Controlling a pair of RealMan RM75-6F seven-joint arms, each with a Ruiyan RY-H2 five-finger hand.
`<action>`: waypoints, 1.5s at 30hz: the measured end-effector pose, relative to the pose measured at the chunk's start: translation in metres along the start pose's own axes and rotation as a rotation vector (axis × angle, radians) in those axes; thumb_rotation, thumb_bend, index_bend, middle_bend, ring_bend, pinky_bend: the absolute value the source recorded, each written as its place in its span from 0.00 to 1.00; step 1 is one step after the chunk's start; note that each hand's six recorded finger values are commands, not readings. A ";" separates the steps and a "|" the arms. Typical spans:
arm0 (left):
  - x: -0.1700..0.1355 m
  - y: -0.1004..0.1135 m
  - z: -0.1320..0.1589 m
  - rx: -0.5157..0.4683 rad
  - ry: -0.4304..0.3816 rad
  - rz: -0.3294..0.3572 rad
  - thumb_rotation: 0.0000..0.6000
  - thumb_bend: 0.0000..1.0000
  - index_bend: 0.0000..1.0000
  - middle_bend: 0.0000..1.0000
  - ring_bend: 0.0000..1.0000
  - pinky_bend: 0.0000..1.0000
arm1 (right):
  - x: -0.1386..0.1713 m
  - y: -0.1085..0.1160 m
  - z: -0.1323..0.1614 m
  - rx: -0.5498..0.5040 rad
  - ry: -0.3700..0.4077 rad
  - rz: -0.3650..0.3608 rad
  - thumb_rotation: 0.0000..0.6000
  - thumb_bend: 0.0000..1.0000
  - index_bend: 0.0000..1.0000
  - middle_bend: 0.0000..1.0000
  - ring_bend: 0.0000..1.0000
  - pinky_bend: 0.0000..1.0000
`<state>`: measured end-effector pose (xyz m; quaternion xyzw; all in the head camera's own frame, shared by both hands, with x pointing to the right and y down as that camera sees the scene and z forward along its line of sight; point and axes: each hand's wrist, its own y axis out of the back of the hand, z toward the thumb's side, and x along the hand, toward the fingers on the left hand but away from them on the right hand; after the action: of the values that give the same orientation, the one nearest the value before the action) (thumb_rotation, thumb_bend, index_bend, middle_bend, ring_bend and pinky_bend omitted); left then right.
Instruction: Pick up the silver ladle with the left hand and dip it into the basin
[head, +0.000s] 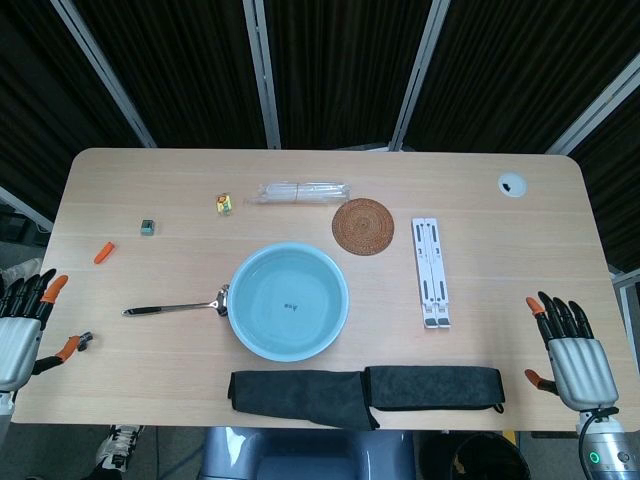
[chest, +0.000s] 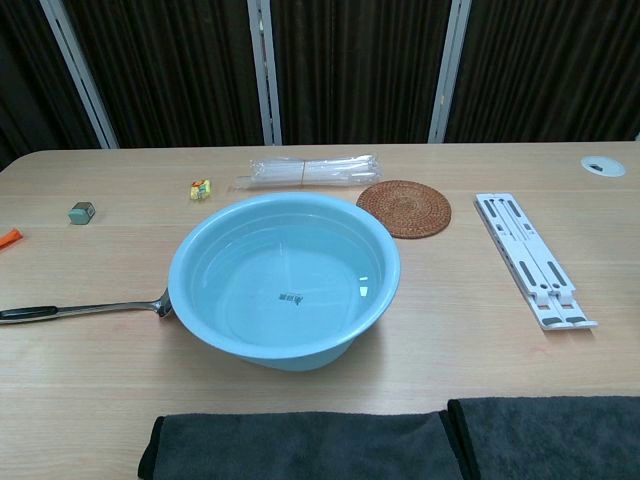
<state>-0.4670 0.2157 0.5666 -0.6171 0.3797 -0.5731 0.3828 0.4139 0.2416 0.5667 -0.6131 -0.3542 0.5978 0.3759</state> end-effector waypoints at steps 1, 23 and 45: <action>0.000 0.000 0.000 0.001 0.000 -0.003 0.95 0.28 0.05 0.00 0.00 0.00 | 0.000 0.000 0.001 0.002 0.002 0.000 1.00 0.00 0.00 0.00 0.00 0.00; 0.048 -0.032 -0.009 0.080 -0.002 -0.176 0.95 0.33 0.39 0.00 0.00 0.00 | -0.002 -0.003 -0.003 -0.001 -0.007 0.014 1.00 0.00 0.00 0.00 0.00 0.00; 0.097 -0.119 0.031 0.043 0.063 -0.188 0.95 0.38 0.42 0.00 0.00 0.00 | -0.002 0.009 -0.016 -0.092 -0.004 0.009 1.00 0.00 0.00 0.00 0.00 0.00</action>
<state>-0.4272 0.1788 0.7130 -0.6233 0.3198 -0.6336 0.3282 0.4299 0.2351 0.5598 -0.6302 -0.3790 0.5838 0.3440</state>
